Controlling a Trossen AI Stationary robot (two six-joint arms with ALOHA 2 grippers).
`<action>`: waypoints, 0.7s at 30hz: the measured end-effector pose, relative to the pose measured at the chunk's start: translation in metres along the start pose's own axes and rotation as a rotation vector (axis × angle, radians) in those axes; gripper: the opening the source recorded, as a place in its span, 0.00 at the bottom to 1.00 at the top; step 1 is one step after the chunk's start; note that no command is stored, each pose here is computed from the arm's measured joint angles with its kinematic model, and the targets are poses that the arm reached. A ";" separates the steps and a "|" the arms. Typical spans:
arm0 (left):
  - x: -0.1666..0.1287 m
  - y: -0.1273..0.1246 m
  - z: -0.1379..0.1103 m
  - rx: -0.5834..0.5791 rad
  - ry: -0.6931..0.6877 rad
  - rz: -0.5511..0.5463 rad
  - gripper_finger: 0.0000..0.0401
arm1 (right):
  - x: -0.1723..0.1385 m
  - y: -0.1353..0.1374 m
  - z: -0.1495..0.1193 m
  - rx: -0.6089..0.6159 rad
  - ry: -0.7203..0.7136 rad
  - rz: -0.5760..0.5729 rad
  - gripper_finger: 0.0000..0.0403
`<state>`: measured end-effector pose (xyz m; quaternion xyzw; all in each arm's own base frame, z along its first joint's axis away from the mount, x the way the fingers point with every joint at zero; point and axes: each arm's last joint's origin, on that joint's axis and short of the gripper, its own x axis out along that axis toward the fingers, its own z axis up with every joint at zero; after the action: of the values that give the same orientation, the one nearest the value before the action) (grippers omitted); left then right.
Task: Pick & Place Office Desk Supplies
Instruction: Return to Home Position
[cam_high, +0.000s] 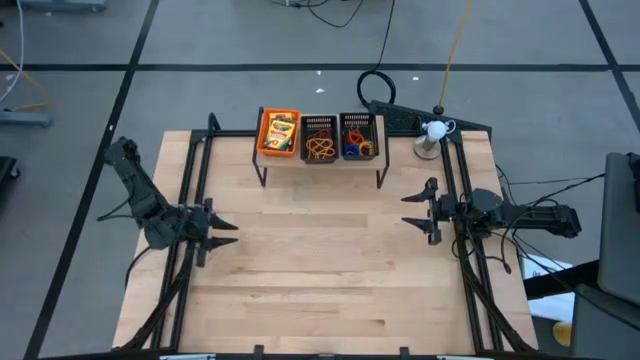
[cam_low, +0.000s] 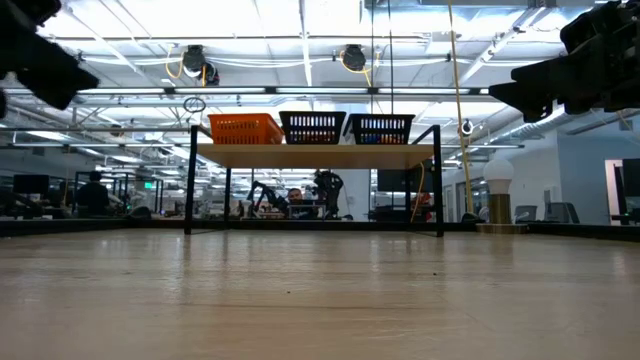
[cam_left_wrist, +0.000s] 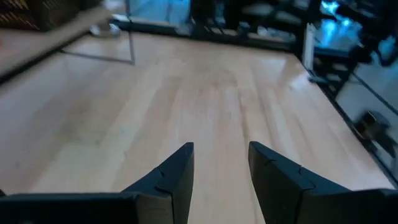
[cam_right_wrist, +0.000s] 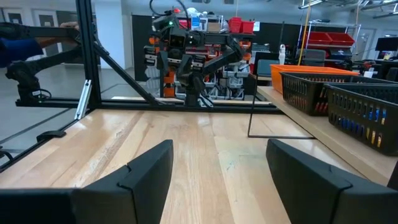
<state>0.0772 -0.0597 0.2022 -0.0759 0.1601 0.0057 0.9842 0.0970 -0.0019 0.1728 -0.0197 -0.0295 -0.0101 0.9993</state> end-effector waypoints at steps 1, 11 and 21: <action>0.003 0.001 0.001 0.002 -0.019 0.009 0.37 | 0.000 0.000 0.000 0.000 0.000 0.000 0.62; 0.037 0.042 -0.021 0.116 -0.220 -0.017 0.37 | 0.000 0.000 0.000 0.000 0.000 0.000 0.62; 0.027 0.062 -0.013 0.200 -0.357 -0.012 0.37 | 0.000 0.000 0.001 0.000 -0.006 0.000 0.62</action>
<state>0.0964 -0.0006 0.1718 0.0234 -0.0174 -0.0025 0.9996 0.0970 -0.0019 0.1734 -0.0196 -0.0327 -0.0102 0.9992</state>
